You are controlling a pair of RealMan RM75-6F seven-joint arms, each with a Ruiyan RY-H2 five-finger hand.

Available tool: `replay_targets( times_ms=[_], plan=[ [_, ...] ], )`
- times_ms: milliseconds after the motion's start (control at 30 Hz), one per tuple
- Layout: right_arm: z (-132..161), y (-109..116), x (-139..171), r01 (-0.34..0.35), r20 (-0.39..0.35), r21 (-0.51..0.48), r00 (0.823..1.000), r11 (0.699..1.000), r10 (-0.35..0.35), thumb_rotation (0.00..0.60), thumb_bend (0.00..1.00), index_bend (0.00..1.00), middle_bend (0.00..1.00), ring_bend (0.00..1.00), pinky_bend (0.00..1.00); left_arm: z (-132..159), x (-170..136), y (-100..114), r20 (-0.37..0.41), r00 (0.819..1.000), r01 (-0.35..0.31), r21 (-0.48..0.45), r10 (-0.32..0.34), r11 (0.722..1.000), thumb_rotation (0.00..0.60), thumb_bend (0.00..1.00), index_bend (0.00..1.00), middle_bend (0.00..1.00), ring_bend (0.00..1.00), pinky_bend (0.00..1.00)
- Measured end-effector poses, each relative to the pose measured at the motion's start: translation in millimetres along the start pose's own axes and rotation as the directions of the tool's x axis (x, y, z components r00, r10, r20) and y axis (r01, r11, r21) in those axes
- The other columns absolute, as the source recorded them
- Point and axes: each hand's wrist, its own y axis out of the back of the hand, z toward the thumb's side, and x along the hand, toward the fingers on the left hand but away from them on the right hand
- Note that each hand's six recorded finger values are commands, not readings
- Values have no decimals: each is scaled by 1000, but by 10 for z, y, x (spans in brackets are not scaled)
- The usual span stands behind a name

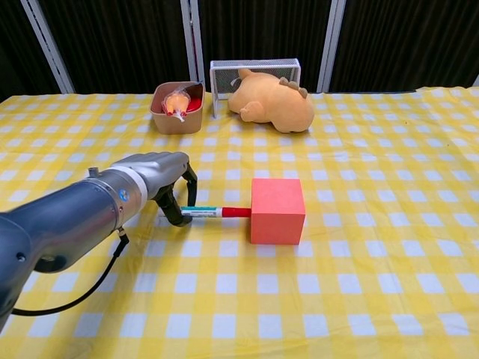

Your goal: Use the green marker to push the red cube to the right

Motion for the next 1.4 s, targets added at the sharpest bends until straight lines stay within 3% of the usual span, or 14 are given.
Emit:
replay_targets(
  times_ms=[433,1167,1400],
  plan=[
    [6,-5,3,-1,-1,-1,1000,1000,1,600,321,0,0,0,0,112,2,43,6,1000,0,9,-1,1000,600,463,591,141,7,107],
    [-6,-10,0,-9,1,5,1000,1000,9,600,321,0,0,0,0,913,83,-19,95,995,13,9,-14,1000,600,463,598,147,20,116],
    [-14,-11,0,-13,6,5,1000,1000,12,600,321,0,0,0,0,1012,74,4,104,994,10,22,-12,1000,600,463,598,146,20,116]
  ],
)
